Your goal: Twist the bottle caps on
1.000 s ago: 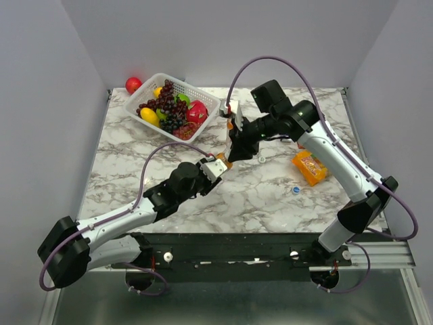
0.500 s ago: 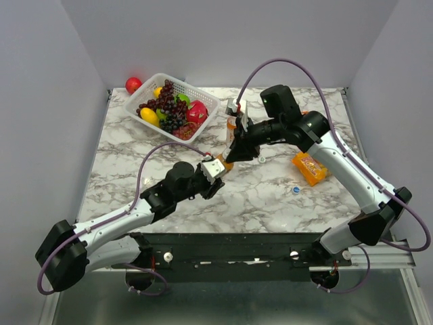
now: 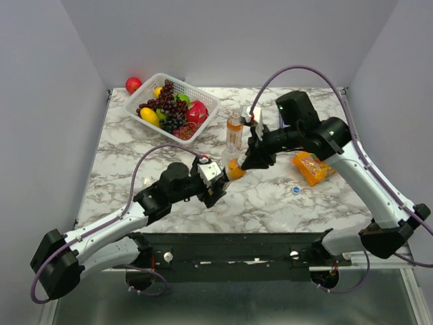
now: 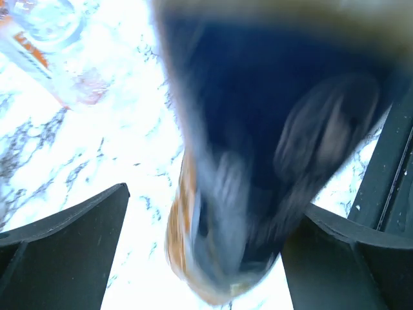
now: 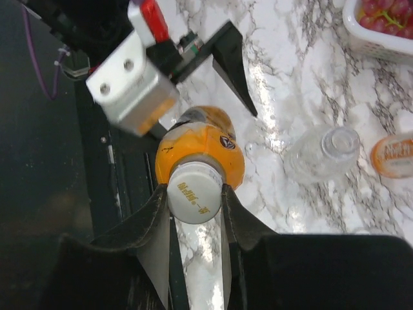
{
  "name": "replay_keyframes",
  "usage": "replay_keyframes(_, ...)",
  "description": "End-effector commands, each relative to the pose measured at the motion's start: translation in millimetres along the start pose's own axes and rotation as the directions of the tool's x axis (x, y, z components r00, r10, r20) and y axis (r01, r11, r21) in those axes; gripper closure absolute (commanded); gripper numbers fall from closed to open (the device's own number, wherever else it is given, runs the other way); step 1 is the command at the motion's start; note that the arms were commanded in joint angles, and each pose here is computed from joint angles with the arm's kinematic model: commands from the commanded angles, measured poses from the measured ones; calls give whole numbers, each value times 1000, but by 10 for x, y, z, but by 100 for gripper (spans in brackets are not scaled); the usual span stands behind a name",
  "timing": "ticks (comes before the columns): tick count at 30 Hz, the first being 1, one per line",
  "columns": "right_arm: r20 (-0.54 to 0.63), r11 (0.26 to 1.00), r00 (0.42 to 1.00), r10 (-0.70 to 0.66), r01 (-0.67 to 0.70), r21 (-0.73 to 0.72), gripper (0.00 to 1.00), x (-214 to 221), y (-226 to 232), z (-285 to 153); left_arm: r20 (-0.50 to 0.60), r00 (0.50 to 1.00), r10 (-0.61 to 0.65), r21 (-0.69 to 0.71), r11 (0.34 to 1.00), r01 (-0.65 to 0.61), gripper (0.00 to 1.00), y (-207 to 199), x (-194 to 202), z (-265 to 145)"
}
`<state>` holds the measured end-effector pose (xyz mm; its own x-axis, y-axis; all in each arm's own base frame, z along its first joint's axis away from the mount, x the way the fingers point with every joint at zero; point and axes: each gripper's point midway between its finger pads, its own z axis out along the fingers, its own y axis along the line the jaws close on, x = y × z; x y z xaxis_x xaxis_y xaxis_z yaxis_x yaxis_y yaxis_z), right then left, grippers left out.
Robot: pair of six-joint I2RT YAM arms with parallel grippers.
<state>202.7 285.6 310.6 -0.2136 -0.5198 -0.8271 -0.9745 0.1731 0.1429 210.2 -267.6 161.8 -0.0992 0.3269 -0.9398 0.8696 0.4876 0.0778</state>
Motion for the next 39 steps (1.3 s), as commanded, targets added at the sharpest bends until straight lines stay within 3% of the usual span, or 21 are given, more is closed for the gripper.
replay_keyframes(1, -112, 991, 993, 48, -33, 128, 99, 377, -3, -407, -53, 998, 26, 1, 1000, -26, 1, 37, 191, -182)
replay_keyframes(6, -229, 980, 970, 86, -42, 192, 99, 662, -77, -689, -72, 997, 5, -25, 1000, -7, 1, 131, 239, -208)
replay_keyframes(12, -278, 945, 943, 185, -93, 313, 100, 874, -432, -975, -58, 998, -5, -45, 999, 3, 1, 244, 187, -169)
replay_keyframes(19, -262, 860, 921, 287, -128, 495, 99, 964, -1207, -1170, -67, 998, -13, -69, 998, 9, 1, 374, 154, -112)
replay_keyframes(27, -238, 773, 919, 314, -102, 627, 99, 892, -2015, -1356, -72, 997, -25, -87, 996, 18, 1, 489, 89, -59)
replay_keyframes(31, -244, 751, 923, 297, -69, 657, 99, 923, -2277, -1392, -63, 997, -33, -96, 995, 26, 1, 544, 46, -14)
replay_keyframes(39, -198, 711, 912, 359, -130, 691, 99, 1104, -2633, -1461, -70, 997, -35, -108, 994, 27, 1, 624, -17, 27)
